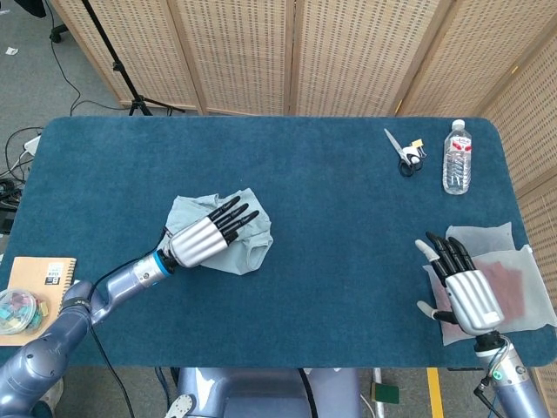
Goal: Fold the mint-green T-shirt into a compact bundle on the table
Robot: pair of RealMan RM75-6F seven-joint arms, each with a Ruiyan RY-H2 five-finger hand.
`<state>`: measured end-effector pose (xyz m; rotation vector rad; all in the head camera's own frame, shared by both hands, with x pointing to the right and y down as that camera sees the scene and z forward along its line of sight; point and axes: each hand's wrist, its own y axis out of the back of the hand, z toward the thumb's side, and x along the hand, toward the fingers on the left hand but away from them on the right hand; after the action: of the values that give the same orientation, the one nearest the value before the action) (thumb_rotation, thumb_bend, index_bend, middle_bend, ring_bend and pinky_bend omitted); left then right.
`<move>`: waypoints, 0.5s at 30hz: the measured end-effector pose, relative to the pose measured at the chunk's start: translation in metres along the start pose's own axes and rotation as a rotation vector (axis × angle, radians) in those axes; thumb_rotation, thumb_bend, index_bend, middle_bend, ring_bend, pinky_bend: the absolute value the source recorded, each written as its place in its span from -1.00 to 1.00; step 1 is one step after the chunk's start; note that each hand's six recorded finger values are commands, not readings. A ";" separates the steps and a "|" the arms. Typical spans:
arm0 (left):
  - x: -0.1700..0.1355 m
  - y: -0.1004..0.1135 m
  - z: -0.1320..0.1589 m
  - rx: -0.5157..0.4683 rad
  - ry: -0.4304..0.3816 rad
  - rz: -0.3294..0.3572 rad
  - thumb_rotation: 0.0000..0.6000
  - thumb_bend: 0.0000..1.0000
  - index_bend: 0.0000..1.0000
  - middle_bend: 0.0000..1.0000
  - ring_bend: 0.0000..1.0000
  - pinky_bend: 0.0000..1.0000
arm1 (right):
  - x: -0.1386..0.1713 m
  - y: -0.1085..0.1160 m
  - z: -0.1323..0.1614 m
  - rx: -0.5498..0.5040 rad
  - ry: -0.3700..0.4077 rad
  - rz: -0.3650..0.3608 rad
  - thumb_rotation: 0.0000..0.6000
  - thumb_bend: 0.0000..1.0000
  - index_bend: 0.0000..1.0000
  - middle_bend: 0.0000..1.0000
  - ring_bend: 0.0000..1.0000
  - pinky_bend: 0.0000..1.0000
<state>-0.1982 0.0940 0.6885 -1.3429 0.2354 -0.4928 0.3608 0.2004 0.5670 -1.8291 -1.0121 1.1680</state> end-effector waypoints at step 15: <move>0.000 0.013 0.044 0.154 -0.250 0.103 1.00 -0.30 -0.64 -1.00 -1.00 -1.00 | 0.001 -0.002 0.003 0.004 0.007 0.009 1.00 -1.00 -1.00 -1.00 -1.00 -1.00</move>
<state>-0.1765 0.1338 0.6858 -1.2213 0.0581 -0.2479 0.3580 0.2027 0.5680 -1.8354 -0.9984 1.1670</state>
